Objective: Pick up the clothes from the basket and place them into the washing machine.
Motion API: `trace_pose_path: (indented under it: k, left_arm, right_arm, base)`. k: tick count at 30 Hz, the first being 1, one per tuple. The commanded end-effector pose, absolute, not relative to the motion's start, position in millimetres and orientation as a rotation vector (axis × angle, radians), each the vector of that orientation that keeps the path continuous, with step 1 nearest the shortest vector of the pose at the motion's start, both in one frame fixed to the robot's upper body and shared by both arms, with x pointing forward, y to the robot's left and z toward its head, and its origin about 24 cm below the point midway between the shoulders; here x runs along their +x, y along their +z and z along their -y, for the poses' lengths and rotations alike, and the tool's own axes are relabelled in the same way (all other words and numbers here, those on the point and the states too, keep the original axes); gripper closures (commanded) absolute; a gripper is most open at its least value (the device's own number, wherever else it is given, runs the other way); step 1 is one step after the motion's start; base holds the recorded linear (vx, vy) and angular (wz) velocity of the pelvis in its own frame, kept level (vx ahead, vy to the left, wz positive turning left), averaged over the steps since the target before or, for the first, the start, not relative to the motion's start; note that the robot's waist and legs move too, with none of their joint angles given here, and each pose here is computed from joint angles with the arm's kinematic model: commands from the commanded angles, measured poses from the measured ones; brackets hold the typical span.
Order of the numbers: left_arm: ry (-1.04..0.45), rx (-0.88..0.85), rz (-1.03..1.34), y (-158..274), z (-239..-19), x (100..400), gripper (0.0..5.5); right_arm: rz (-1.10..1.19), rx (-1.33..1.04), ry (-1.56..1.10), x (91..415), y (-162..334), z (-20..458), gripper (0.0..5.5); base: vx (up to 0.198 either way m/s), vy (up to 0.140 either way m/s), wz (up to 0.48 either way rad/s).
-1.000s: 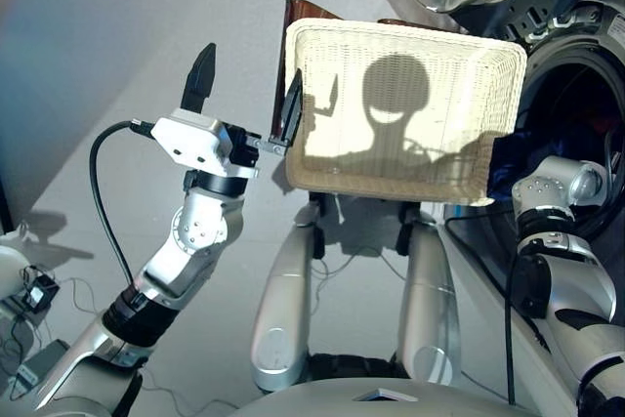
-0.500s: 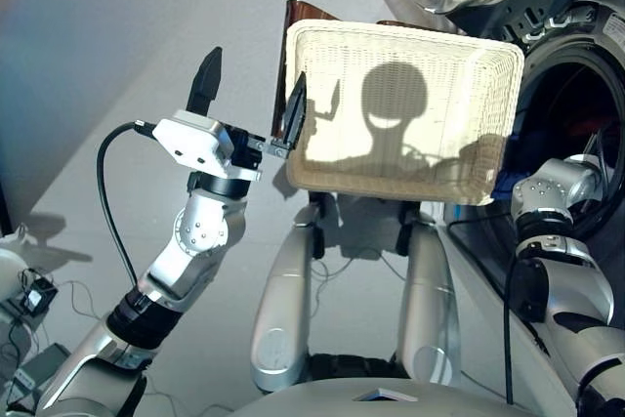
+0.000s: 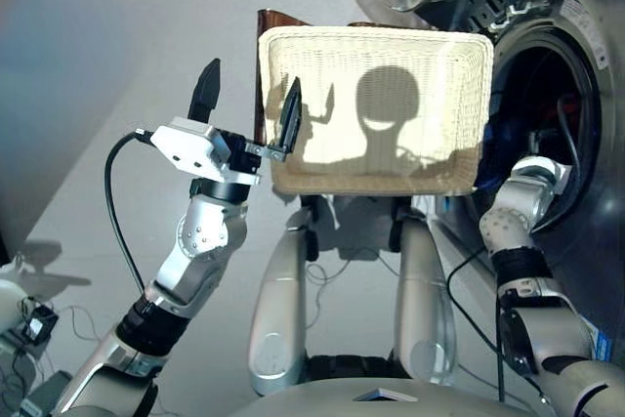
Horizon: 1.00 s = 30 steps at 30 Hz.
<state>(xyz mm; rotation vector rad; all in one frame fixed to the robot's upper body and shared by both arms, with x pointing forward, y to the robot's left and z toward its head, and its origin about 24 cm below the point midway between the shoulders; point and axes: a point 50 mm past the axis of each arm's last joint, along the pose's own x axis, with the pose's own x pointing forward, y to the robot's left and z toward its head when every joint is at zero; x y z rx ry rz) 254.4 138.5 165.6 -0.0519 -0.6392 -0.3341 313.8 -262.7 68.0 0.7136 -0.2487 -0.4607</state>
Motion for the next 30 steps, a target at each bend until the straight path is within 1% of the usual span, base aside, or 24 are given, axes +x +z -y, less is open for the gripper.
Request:
trace_pose_path:
  k: [1, 2, 3, 4, 5, 6, 7, 9, 10, 11, 12, 13, 14, 15, 17, 20, 21, 22, 24, 26, 27, 28, 29, 30]
  left_arm:
    - [-0.370, -0.054, 0.690, 170, -142, 245, 0.00]
    - [-0.370, -0.054, 0.690, 170, -142, 245, 0.00]
    - [-0.381, -0.067, 0.665, 165, -141, 247, 0.00]
    - [-0.378, -0.093, 0.600, 152, -142, 250, 0.00]
    - [-0.377, -0.093, 0.603, 152, -142, 250, 0.00]
    - [-0.385, -0.100, 0.562, 144, -142, 252, 0.00]
    - [-0.394, -0.116, 0.464, 123, -142, 258, 0.00]
    - [-0.415, -0.130, 0.342, 98, -143, 264, 0.00]
    - [-0.415, -0.130, 0.343, 98, -143, 264, 0.00]
    - [-0.420, -0.122, 0.200, 67, -145, 269, 0.00]
    - [-0.418, -0.105, 0.136, 53, -147, 270, 0.00]
    - [-0.418, -0.105, 0.137, 53, -147, 270, 0.00]
    - [-0.391, -0.046, 0.022, 25, -156, 269, 0.00]
    - [-0.368, -0.039, -0.042, 10, -161, 265, 0.00]
    - [-0.310, -0.026, -0.169, -19, -173, 253, 0.00]
    - [-0.240, 0.003, -0.319, -53, -186, 230, 0.00]
    - [-0.240, 0.003, -0.320, -53, -186, 230, 0.00]
    - [-0.201, -0.004, -0.427, -73, -194, 212, 0.00]
    - [-0.149, 0.013, -0.562, -96, -205, 189, 0.00]
    - [-0.119, 0.018, -0.621, -105, -210, 179, 0.00]
    - [-0.085, 0.023, -0.679, -114, -216, 168, 0.00]
    - [-0.049, 0.033, -0.752, -124, -223, 154, 0.00]
    - [-0.018, 0.062, -0.872, -138, -229, 132, 0.00]
    - [0.003, 0.074, -0.926, -143, -232, 121, 0.00]
  right_arm:
    - [0.193, 0.428, -0.101, 307, 61, 202, 0.00]
    - [0.193, 0.428, -0.101, 307, 61, 202, 0.00]
    - [0.169, 0.368, -0.063, 308, 58, 199, 0.00]
    - [0.119, 0.227, 0.023, 303, 51, 191, 0.00]
    - [0.121, 0.227, 0.023, 303, 51, 191, 0.00]
    - [0.095, 0.160, 0.063, 302, 47, 190, 0.00]
    - [0.031, -0.002, 0.140, 297, 35, 189, 0.00]
    - [-0.046, -0.128, 0.187, 291, 20, 193, 0.00]
    - [-0.045, -0.128, 0.187, 292, 21, 193, 0.00]
    - [-0.150, -0.206, 0.201, 283, -1, 200, 0.00]
    - [-0.206, -0.208, 0.210, 278, -11, 203, 0.00]
    - [-0.206, -0.208, 0.210, 278, -11, 203, 0.00]
    - [-0.329, -0.242, 0.229, 261, -37, 207, 0.00]
    - [-0.377, -0.253, 0.244, 253, -47, 207, 0.00]
    - [-0.463, -0.268, 0.236, 233, -65, 212, 0.00]
    - [-0.600, -0.219, 0.175, 201, -92, 220, 0.00]
    - [-0.601, -0.219, 0.175, 201, -92, 220, 0.00]
    - [-0.697, -0.171, 0.105, 179, -108, 229, 0.00]
    - [-0.792, -0.071, -0.027, 154, -123, 242, 0.00]
    - [-0.806, -0.027, -0.065, 149, -125, 244, 0.00]
    - [-0.828, 0.000, -0.094, 142, -129, 246, 0.00]
    - [-0.854, 0.004, -0.109, 134, -132, 248, 0.00]
    - [-0.908, 0.002, -0.114, 119, -138, 248, 0.00]
    - [-0.935, 0.006, -0.124, 112, -141, 248, 0.00]
  base:
    - [0.000, 0.000, 0.000]
    - [0.000, 0.000, 0.000]
    - [0.000, 0.000, 0.000]
    - [0.000, 0.000, 0.000]
    - [0.000, 0.000, 0.000]
    - [0.060, -0.020, 0.014]
    - [0.100, -0.032, 0.066]
    - [0.085, -0.017, 0.122]
    - [0.064, -0.008, 0.148]
    - [0.000, 0.000, 0.000]
    - [0.000, 0.000, 0.000]
    - [0.086, 0.030, 0.172]
    - [0.093, 0.023, 0.151]
    - [0.138, 0.026, 0.115]
    - [0.086, 0.020, 0.046]
    - [0.065, 0.021, -0.056]
    - [0.075, 0.024, -0.094]
    - [0.095, 0.029, -0.124]
    - [0.128, 0.048, -0.122]
    - [0.077, 0.034, -0.130]
    - [0.066, 0.018, -0.211]
    - [0.121, 0.023, -0.199]
    - [0.119, 0.016, -0.087]
    - [0.082, 0.005, -0.011]
